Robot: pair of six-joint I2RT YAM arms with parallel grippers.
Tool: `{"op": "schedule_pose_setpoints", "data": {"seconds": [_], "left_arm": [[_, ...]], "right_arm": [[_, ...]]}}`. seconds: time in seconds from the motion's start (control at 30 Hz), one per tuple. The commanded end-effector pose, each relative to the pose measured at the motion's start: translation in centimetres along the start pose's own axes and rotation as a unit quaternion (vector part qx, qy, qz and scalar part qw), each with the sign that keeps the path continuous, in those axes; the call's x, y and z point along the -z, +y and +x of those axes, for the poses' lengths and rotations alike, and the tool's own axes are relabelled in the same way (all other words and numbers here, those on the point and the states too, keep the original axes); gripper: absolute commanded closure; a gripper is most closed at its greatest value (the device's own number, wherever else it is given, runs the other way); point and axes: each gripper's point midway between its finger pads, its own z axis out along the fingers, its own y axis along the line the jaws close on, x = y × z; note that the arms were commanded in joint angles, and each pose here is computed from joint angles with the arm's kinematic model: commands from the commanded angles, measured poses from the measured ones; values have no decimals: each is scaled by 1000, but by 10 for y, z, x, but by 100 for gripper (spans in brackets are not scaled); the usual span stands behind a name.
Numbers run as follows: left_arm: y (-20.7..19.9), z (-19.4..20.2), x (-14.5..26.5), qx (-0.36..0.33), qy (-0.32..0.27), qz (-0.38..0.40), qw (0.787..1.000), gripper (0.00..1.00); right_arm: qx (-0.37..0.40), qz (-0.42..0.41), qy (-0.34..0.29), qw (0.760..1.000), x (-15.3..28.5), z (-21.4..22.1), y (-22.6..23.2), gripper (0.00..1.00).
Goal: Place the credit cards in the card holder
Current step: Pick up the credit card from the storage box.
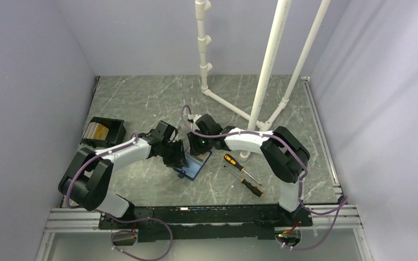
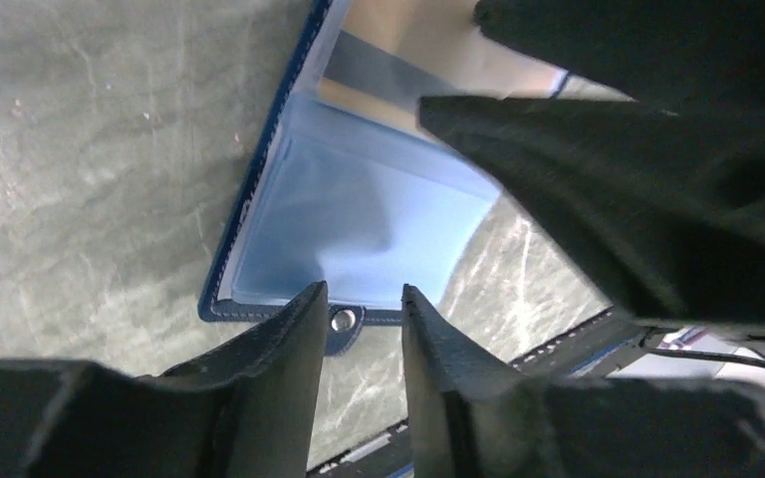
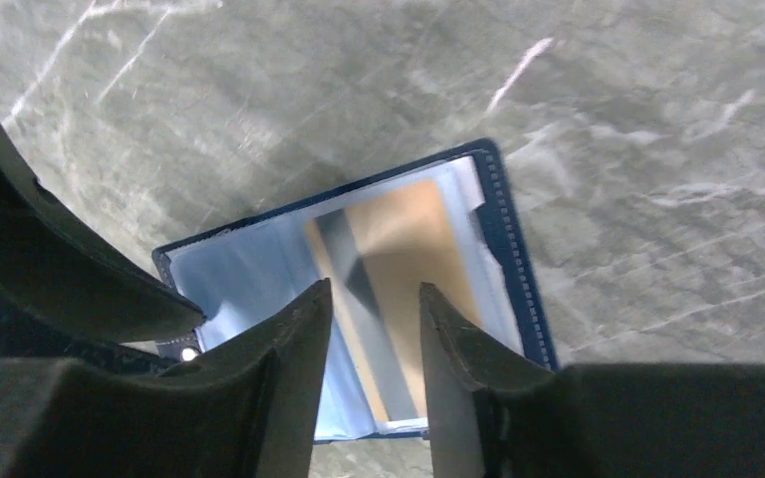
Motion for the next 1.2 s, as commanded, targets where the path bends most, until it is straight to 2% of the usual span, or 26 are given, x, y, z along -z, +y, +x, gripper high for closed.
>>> {"op": "schedule_pose_setpoints", "data": {"seconds": [0.0, 0.1, 0.23, 0.3, 0.37, 0.47, 0.63, 0.7, 0.73, 0.87, 0.93, 1.0, 1.17], "left_arm": [[-22, -18, 35, -14, -31, 26, 999, 55], [-32, -32, 65, -6, -59, 51, 997, 35], [-28, -63, 124, 18, -128, 64, 990, 21], [-11, -80, 157, 26, -172, 37, 984, 15], [16, -98, 190, 33, -214, -19, 976, 11], [67, -124, 233, 46, -252, -145, 956, 7], [163, -154, 286, 55, -257, -374, 890, 1], [191, -165, 293, 48, -254, -425, 868, 1], [201, -170, 291, 47, -252, -430, 866, 1], [233, -188, 282, 52, -232, -422, 875, 1], [247, -193, 274, 42, -198, -429, 880, 1], [263, -198, 270, 28, -178, -452, 874, 1], [292, -200, 245, 33, -123, -458, 880, 1]], "right_arm": [[67, 56, -18, 996, 24, -13, 14, 55], [87, 65, -32, 994, 37, -19, 30, 47], [82, 48, -40, 995, 44, -15, 43, 44], [80, 25, -39, 996, 46, -10, 54, 43], [77, 5, -39, 996, 47, -6, 61, 43], [74, -26, -46, 996, 52, -4, 71, 43], [71, -54, -52, 995, 58, -1, 81, 43], [70, -67, -57, 994, 61, -2, 85, 43], [69, -72, -59, 993, 63, -3, 86, 43], [68, -95, -70, 991, 70, -5, 94, 42], [64, -103, -71, 990, 71, -4, 95, 42], [64, -110, -73, 989, 73, -3, 97, 42], [66, -108, -82, 989, 78, -7, 97, 41]]}}
